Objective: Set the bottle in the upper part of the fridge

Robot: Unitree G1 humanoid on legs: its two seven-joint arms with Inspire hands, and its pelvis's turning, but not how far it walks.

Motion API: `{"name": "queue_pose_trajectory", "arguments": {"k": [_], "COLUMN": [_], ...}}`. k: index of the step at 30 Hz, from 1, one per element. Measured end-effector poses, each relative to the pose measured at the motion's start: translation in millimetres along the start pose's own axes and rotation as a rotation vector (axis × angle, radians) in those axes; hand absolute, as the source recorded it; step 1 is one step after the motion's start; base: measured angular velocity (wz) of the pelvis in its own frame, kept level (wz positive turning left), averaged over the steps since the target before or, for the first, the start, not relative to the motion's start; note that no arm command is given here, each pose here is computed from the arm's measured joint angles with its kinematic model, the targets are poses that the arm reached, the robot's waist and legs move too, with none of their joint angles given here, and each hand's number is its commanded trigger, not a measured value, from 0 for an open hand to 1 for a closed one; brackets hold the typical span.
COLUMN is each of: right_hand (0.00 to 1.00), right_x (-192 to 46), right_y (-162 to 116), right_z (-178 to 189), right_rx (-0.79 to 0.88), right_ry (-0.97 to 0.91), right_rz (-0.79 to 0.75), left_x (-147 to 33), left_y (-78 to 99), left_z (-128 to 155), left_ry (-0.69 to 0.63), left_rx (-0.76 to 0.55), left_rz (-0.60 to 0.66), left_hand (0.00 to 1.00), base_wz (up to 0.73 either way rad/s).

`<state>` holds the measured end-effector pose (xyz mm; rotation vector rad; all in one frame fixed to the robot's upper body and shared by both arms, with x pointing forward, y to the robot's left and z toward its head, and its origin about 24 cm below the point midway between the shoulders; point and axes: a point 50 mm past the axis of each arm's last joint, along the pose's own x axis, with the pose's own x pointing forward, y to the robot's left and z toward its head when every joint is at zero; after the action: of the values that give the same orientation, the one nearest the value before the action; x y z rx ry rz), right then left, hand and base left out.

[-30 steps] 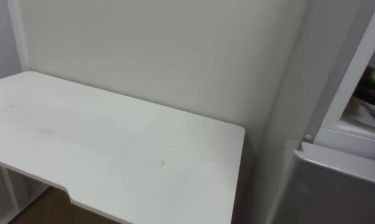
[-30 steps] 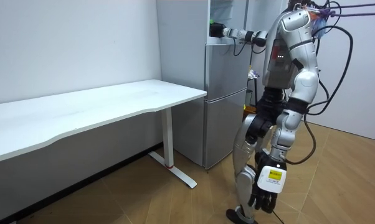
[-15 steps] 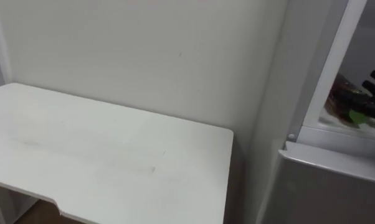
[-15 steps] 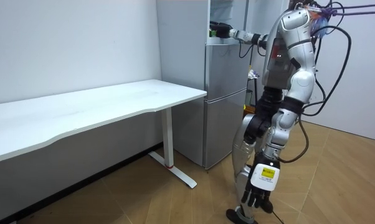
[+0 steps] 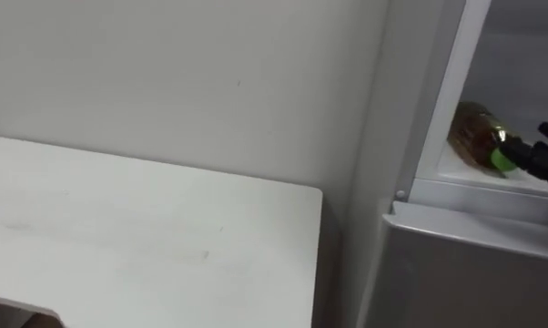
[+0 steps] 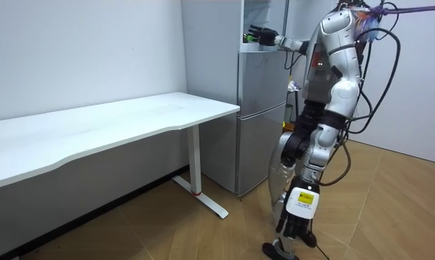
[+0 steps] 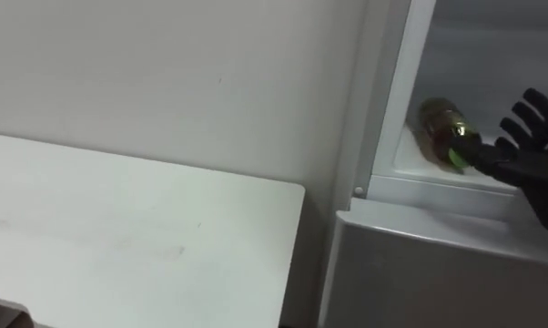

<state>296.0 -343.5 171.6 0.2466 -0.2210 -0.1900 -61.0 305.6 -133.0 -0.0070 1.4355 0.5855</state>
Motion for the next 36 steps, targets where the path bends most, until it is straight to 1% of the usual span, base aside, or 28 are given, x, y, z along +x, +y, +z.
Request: {"name": "queue_pose_trajectory", "arguments": {"k": [2,7,10,12,14,16,19,21,26,31,34,36], "right_hand": [0.0,0.0,0.0,0.0,0.0,0.0,0.0,0.0,0.0,0.0,0.0,0.0], "right_x": [-2.2,-7.8,-9.5,-14.4,-18.9,-23.7,-31.9,-40.9,-52.6,-61.7,-74.8,-82.0], "right_y": [-1.9,6.9,21.7,34.6,44.0,54.7,64.0,71.2,79.5,84.7,89.2,90.3], "right_z": [-0.7,-0.5,-0.2,5.7,10.3,14.1,16.5,19.6,24.3,27.6,28.8,28.0], "right_rx": [-0.006,-0.087,-0.188,-0.295,-0.351,-0.356,-0.313,-0.284,-0.304,-0.28,-0.31,-0.371], "right_ry": [-0.002,-0.017,-0.057,-0.112,-0.159,-0.213,-0.282,-0.339,-0.433,-0.477,-0.53,-0.564], "right_rz": [-0.007,-0.005,-0.001,0.008,0.004,0.003,-0.009,-0.022,-0.037,-0.019,-0.028,-0.054], "left_x": [-0.2,-0.3,0.7,1.4,1.6,1.8,2.5,3.3,3.7,5.6,5.9,6.5], "left_y": [0.0,0.2,-4.2,-10.0,-14.3,-18.6,-23.0,-29.2,-34.8,-37.4,-37.4,-38.7], "left_z": [-1.2,-1.2,4.3,9.1,8.6,4.7,3.2,4.1,4.9,6.6,3.5,-0.4], "left_ry": [0.001,-0.005,-0.027,-0.061,-0.071,-0.069,-0.066,-0.077,-0.085,-0.086,-0.077,-0.054], "left_rx": [-0.009,-0.001,0.026,0.024,0.03,0.029,0.037,0.036,0.036,0.034,0.056,0.065], "left_rz": [0.002,0.002,-0.007,-0.021,-0.03,-0.038,-0.046,-0.058,-0.07,-0.072,-0.069,-0.072], "left_hand": [0.0,0.0,0.0,0.0,0.0,0.0,0.0,0.0,0.0,0.0,0.0,0.0], "base_wz": [-0.04,-0.03,-0.02,-0.15,-0.24,-0.19,-0.07,-0.06,-0.01,-0.01,-0.1,-0.19]}}
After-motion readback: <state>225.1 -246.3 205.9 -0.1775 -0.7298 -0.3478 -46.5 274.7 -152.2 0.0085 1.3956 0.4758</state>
